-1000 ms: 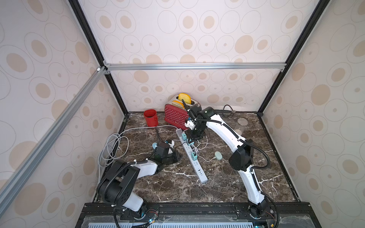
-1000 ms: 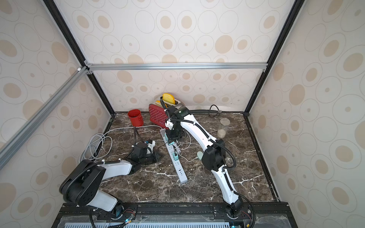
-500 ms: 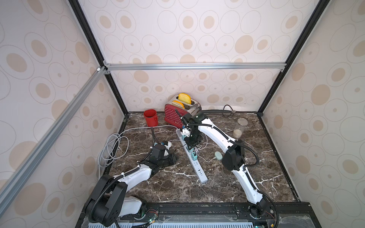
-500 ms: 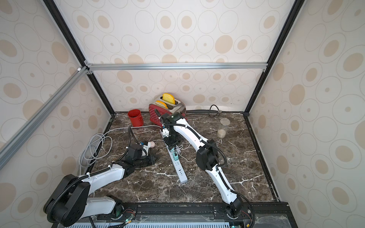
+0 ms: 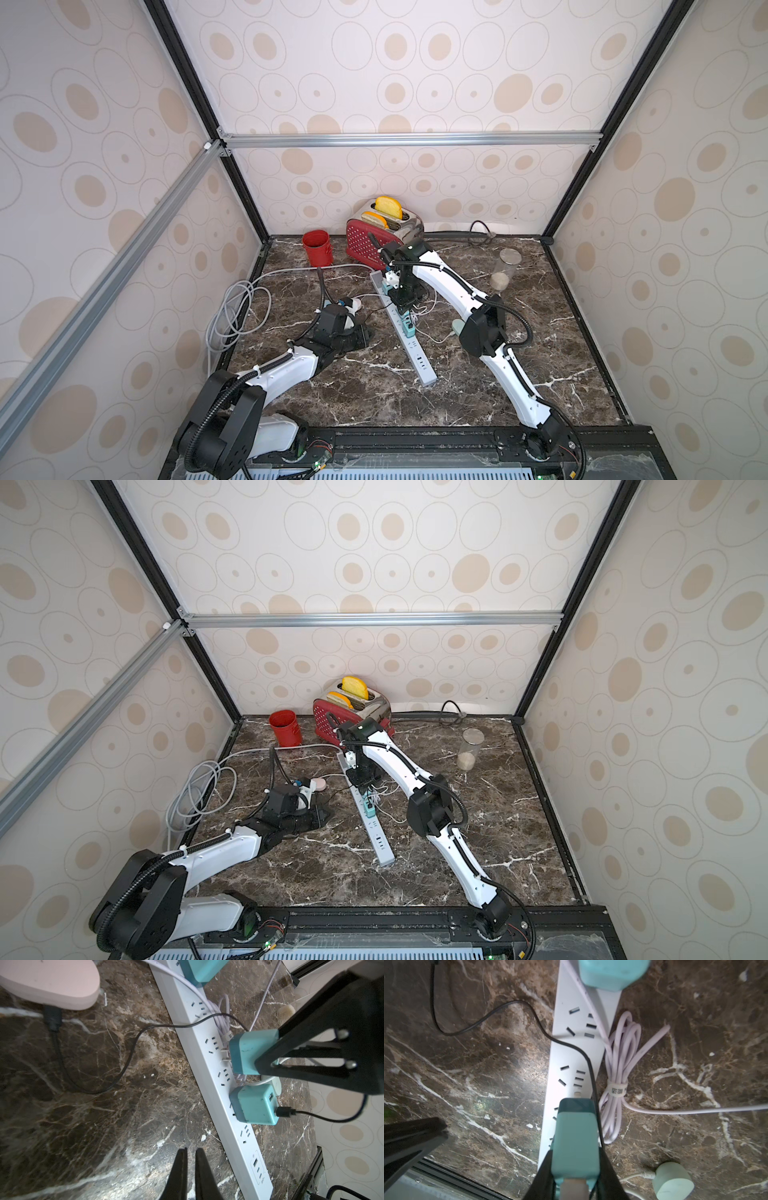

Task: Charge the bluetooth headset
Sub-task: Insert the plug into the socket.

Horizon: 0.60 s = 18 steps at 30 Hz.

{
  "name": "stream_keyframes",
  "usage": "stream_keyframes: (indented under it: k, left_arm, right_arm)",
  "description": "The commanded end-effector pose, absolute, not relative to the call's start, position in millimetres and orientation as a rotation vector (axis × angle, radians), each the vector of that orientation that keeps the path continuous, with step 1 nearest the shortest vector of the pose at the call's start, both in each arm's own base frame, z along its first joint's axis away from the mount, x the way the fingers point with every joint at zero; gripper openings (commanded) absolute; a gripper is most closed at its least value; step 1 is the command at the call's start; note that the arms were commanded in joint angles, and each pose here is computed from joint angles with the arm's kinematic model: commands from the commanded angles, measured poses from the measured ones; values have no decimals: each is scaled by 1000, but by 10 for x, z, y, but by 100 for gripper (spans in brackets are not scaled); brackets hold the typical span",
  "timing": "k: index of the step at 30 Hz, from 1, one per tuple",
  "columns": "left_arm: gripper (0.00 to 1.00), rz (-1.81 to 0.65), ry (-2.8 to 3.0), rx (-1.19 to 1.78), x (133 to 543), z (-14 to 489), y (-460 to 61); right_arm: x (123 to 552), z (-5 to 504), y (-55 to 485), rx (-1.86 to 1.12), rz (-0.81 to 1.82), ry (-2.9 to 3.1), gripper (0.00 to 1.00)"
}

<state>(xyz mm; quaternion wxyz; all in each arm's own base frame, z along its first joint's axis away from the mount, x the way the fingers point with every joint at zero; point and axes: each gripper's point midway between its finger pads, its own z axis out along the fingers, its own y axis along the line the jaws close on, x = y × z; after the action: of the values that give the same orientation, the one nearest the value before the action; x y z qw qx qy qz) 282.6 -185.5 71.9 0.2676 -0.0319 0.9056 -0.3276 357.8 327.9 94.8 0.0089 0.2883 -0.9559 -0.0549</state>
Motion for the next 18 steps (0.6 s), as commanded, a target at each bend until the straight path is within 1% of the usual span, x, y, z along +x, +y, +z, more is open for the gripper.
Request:
stream_keyframes:
  k: [1, 3, 6, 12, 18]
  left_arm:
    - [11, -858, 2437, -50, 2887, 747, -1854]
    - [11, -860, 2440, -44, 2890, 737, -1863]
    - [11, -853, 2441, -39, 2913, 733, -1869]
    - [11, -848, 2427, -19, 2972, 765, -1892]
    - [10, -806, 2381, -9, 3183, 754, -1912]
  right_arm:
    - [3642, 867, 3297, 833, -200, -2998, 0]
    - [3609, 825, 3345, 839, -235, -2976, 0]
    - [3567, 796, 3331, 840, -222, -2955, 0]
    - [3428, 940, 3258, 886, -222, -2914, 0]
    - [3520, 888, 3271, 843, -192, -2957, 0]
